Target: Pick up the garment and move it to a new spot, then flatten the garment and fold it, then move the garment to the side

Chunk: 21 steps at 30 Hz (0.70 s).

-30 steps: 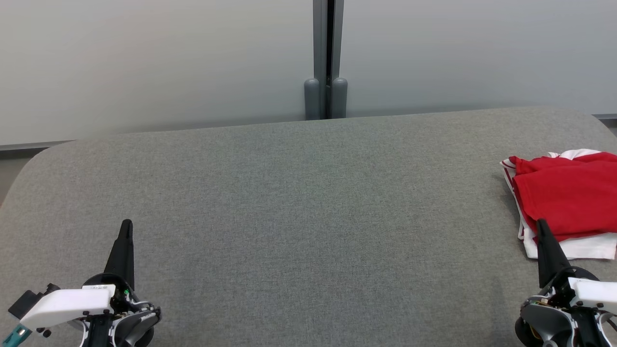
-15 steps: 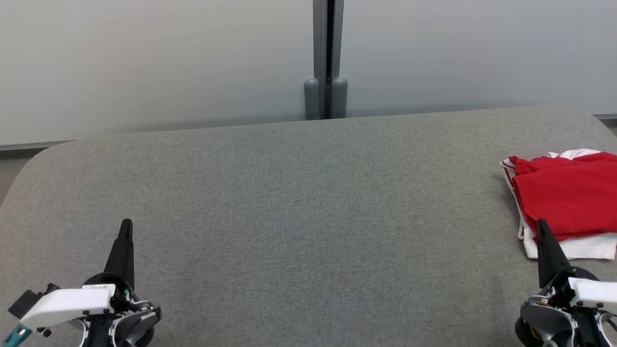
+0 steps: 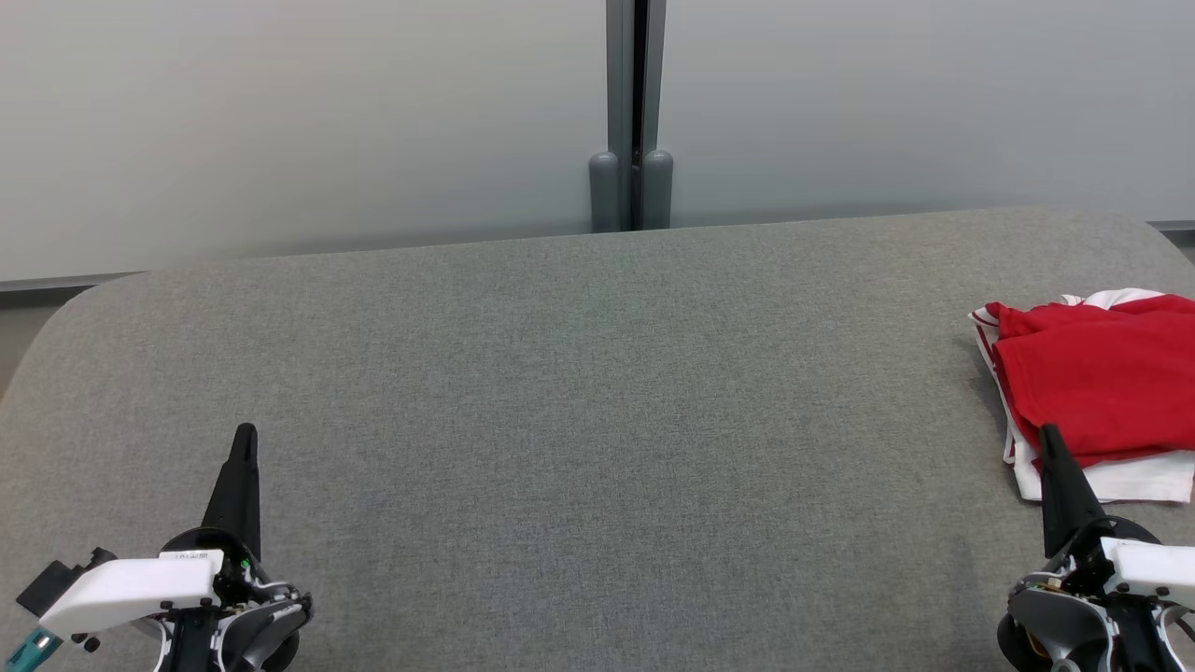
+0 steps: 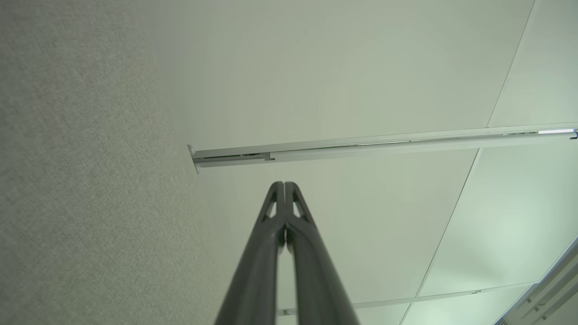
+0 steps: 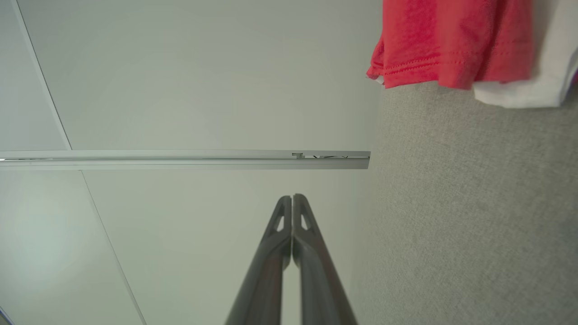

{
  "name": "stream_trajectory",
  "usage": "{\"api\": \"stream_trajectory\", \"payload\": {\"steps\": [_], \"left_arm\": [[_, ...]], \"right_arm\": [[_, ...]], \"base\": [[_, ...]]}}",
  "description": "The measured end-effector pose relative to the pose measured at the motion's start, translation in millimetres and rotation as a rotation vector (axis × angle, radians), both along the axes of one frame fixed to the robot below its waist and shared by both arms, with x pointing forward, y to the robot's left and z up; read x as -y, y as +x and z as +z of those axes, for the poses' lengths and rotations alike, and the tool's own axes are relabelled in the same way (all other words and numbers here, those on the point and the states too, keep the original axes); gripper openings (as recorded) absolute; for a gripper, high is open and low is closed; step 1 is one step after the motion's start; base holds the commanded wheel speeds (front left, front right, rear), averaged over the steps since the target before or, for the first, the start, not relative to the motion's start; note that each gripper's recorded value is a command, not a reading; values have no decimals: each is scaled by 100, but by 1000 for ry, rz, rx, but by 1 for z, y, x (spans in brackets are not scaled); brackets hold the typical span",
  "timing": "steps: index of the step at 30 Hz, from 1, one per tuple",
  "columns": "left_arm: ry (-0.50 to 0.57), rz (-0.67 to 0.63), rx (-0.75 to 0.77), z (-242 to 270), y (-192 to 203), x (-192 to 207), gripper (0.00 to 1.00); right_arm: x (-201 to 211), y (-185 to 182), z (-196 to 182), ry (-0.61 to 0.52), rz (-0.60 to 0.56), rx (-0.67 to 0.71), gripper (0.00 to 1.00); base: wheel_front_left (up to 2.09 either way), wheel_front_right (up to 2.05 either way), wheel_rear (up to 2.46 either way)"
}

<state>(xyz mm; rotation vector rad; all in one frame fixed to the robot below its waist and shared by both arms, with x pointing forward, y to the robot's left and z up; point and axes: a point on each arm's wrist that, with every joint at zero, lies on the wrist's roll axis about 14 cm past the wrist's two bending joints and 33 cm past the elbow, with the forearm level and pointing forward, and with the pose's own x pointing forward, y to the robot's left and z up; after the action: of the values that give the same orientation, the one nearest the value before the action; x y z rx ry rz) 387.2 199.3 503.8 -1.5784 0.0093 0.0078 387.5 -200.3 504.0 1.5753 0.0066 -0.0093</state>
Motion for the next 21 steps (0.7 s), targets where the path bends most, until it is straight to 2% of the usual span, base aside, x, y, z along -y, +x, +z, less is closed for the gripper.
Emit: {"api": "stream_trajectory", "payload": {"steps": [21], "left_arm": [[1, 0, 0, 0, 0, 0, 0]], "right_arm": [[0, 0, 0, 0, -1, 0, 0]], "base": [[0, 0, 0]]}}
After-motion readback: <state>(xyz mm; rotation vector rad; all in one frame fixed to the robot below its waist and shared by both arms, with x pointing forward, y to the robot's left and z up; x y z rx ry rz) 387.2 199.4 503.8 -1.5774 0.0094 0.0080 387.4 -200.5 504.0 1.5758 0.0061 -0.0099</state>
